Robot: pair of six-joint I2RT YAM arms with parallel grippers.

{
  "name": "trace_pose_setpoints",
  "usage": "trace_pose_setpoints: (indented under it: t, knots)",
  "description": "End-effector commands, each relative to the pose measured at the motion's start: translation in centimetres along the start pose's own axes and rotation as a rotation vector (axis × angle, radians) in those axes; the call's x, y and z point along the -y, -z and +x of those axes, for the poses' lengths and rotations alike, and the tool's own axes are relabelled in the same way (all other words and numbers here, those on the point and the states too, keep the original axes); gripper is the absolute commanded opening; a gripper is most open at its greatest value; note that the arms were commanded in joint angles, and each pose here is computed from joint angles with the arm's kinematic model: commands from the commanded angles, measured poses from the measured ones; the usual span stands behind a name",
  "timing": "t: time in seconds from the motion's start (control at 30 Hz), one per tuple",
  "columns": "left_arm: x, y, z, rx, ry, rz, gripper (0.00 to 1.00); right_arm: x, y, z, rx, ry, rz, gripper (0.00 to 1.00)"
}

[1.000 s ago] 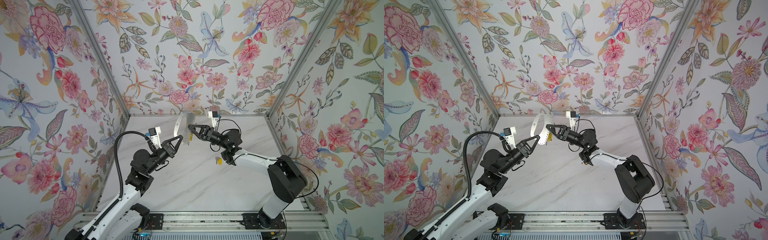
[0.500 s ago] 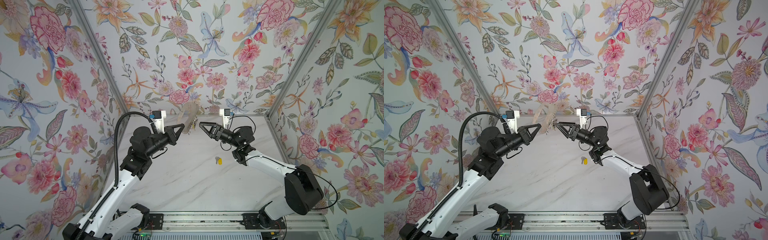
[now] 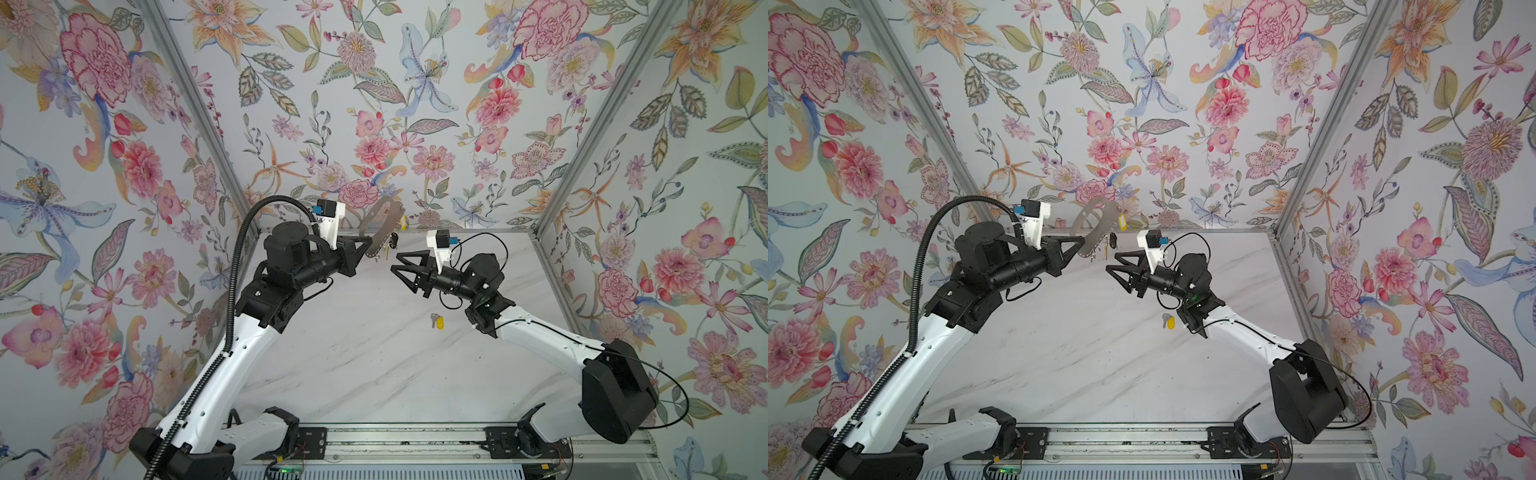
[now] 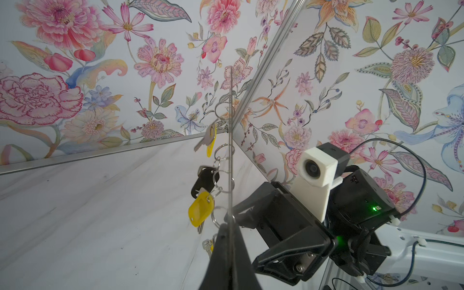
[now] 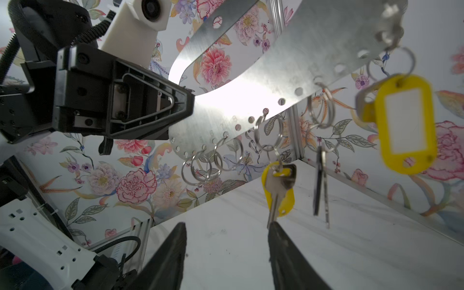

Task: Remove the keys from the keyring

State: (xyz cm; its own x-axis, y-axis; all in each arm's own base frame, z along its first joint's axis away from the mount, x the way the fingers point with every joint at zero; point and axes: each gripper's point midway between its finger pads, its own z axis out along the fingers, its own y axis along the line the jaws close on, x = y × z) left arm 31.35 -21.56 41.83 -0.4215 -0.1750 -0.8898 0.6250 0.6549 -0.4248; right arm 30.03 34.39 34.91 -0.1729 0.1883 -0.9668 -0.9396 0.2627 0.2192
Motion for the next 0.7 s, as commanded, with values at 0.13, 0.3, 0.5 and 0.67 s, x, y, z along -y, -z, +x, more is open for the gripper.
trace_pose_setpoints:
  t: [0.13, 0.3, 0.5, 0.67]
  knots:
    - [0.7, 0.4, -1.5, 0.017, -0.052, 0.015, 0.0, 1.7, -1.6, -1.3, -0.026, 0.18, 0.083, 0.49]
    - [0.9, 0.3, -1.5, 0.017, -0.053, 0.023, 0.0, 2.7, -2.4, -1.2, -0.037, 0.193, 0.111, 0.45]
    - [0.9, 0.2, -1.5, 0.017, -0.054, 0.03, 0.0, 3.3, -3.3, -0.9, -0.058, 0.201, 0.101, 0.37]
    - [0.9, 0.1, -1.4, 0.014, -0.053, 0.033, 0.0, 3.6, -3.7, -0.6, -0.066, 0.197, 0.095, 0.3]
